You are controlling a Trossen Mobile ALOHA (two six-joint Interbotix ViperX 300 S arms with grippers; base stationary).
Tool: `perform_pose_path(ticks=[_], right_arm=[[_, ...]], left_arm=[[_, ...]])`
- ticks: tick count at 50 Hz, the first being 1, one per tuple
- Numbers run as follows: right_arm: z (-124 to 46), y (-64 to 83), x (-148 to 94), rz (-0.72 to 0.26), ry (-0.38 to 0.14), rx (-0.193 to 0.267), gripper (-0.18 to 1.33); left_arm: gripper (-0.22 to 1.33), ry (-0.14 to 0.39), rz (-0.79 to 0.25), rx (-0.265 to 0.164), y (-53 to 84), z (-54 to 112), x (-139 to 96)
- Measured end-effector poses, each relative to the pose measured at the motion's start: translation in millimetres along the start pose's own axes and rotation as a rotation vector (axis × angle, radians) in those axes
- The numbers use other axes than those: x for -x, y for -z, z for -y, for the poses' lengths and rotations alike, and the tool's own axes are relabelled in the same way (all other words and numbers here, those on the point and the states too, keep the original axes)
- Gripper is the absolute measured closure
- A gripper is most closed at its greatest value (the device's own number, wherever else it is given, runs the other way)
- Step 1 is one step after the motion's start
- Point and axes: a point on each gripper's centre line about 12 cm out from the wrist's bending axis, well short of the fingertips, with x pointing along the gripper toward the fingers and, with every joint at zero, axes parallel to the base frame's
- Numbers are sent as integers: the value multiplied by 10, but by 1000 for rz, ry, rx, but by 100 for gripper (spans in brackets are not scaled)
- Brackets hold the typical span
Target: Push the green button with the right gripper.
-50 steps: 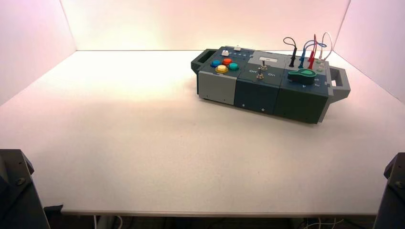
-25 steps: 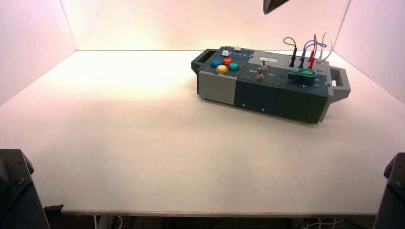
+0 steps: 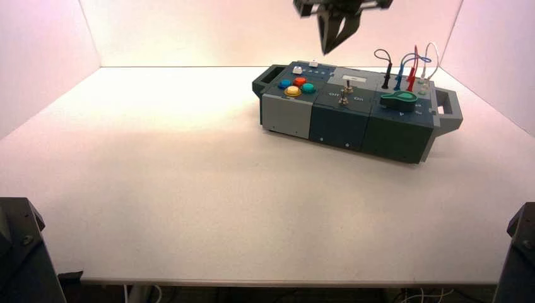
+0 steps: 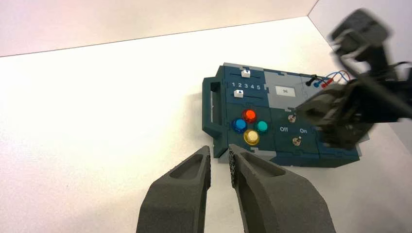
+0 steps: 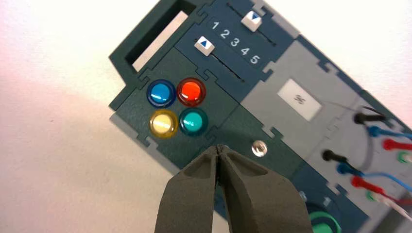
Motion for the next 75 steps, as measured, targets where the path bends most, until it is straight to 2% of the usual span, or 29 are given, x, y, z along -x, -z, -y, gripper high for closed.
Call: perform_pose_path(ticks=[22, 47, 75], right_arm=[[-86, -14, -363, -68, 1, 10, 129], [-147, -45, -635, -105, 5, 23, 129], [-173, -83, -694, -104, -3, 13, 129]], left_arm=[[63, 0, 3, -2, -4, 1, 9], [63, -3, 4, 0, -5, -8, 10], [63, -13, 8, 8, -18, -47, 17]])
